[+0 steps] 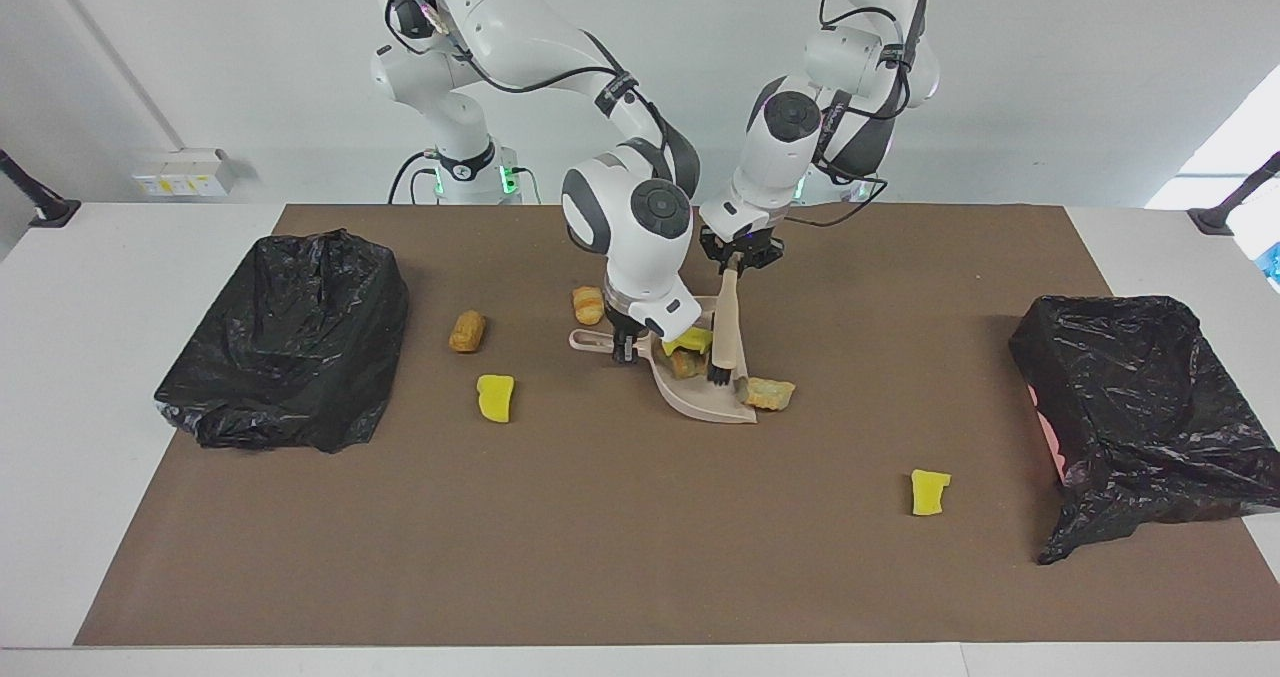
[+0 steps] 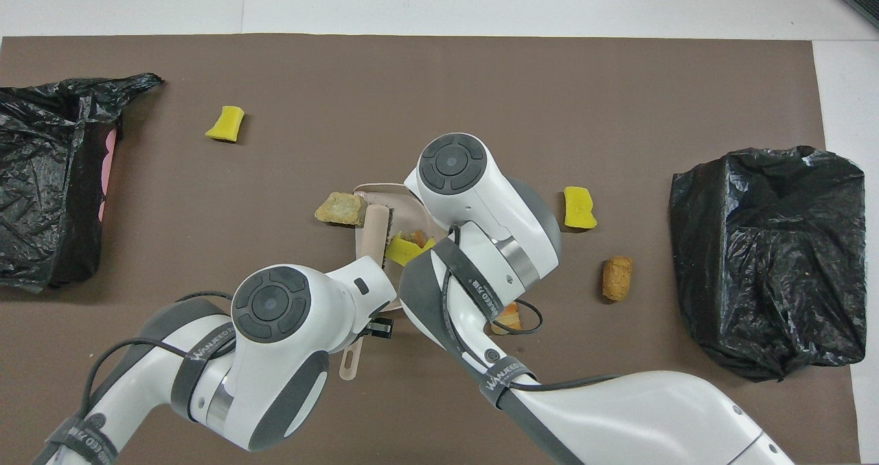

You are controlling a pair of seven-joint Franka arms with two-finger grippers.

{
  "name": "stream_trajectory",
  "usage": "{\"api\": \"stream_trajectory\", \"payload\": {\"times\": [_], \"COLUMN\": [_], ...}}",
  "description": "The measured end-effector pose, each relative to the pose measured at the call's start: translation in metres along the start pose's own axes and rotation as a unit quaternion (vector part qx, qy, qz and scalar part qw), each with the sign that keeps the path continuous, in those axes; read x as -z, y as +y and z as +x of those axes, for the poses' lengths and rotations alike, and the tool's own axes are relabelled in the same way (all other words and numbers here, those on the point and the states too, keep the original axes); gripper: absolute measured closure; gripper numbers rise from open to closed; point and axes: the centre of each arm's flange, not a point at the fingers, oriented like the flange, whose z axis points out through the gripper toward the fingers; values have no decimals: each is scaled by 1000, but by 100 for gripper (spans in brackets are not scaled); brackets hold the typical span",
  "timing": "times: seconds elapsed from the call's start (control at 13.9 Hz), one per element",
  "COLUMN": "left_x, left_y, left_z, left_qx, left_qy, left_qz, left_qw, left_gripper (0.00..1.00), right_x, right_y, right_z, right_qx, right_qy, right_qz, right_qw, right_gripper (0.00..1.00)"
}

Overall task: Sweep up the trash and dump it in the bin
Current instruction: 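Sweep the sponge and bread pieces into the dustpan with the left gripper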

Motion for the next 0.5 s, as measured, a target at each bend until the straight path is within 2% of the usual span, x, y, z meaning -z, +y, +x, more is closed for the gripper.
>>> {"api": "stream_trajectory", "payload": {"times": [0.22,0.5], "left_x": [15,33], "left_y": [-32,-122], "left_z": [18,50], "left_qx": [23,36], "left_qy": [13,29], "left_qz": [7,39], "left_qw": [1000,998], "left_gripper": [73,73], "right_x": [-2,-3], "right_y": [0,0], "right_z": [0,0], "right_qx": [0,0], "right_qy": [1,1], "right_qz": [-1,-2], "right_qw": [1000,1000], "right_gripper": [69,69]}}
